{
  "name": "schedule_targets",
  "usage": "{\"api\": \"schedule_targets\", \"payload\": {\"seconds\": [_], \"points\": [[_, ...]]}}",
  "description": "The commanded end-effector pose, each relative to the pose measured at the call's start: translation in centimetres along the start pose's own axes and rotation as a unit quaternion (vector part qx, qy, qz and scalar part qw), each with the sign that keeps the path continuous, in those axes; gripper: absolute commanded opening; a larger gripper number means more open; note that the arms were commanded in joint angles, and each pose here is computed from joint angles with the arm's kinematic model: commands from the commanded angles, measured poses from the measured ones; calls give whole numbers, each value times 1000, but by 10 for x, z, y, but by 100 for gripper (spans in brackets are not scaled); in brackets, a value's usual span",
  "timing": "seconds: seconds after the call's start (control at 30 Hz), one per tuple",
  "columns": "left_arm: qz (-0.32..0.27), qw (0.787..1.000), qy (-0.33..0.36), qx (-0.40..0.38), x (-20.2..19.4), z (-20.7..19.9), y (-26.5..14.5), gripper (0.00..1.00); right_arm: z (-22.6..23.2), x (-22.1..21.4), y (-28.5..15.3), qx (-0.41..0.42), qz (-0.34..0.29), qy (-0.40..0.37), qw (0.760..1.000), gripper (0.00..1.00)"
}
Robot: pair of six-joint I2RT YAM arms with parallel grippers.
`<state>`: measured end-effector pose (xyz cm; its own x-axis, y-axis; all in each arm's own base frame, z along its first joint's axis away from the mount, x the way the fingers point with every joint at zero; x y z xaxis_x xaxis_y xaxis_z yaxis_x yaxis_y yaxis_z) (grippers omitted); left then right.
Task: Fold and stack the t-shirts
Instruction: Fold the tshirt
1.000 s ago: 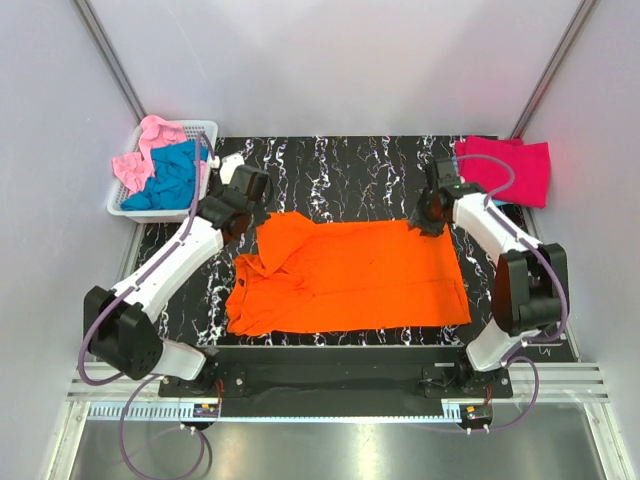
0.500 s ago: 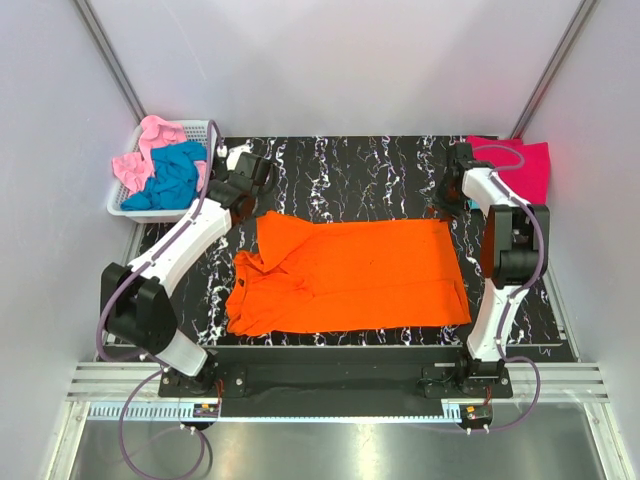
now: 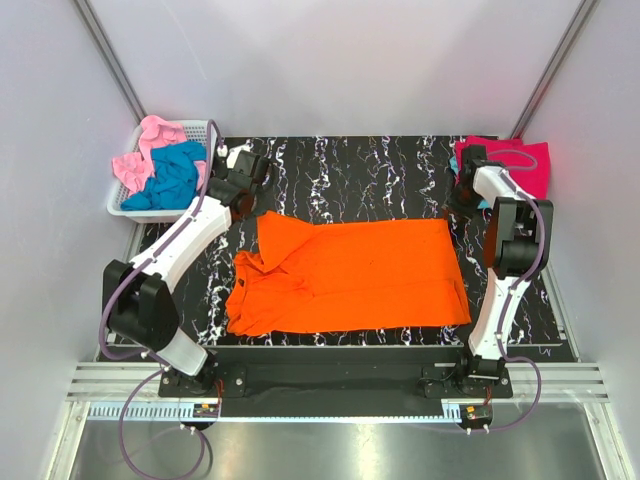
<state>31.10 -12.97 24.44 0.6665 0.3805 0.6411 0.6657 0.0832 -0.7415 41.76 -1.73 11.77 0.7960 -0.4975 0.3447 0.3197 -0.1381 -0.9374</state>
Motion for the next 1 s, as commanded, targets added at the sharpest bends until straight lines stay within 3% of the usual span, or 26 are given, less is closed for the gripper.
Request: {"api": "schedule_targets", "payload": {"seconds": [0.0, 0.7, 0.77, 0.97], "points": [[-16, 1000, -3, -22, 11, -7, -3, 0, 2, 12, -2, 2, -13, -9, 1000, 42], [-16, 1000, 1, -15, 9, -5, 0, 0, 7, 1, 8, 47, 30, -18, 998, 39], [-17, 1000, 0, -15, 9, -5, -1, 0, 6, -2, 9, 45, 37, -19, 998, 36], [-19, 1000, 1, -14, 9, -4, -2, 0, 4, -7, 12, 39, 47, -22, 998, 0]]}}
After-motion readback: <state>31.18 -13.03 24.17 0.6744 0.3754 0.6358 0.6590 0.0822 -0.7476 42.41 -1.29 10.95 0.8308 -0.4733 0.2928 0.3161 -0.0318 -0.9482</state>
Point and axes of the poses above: each gripper's point midway between its finger pads, its own y axis out along the fingers, its own z axis along the line the jaws close on, x = y × z, the point moved 10 cm from there along -y, back along the fingers, and after that the axes turned 5 degrees about -y, right-handed, at the moved point
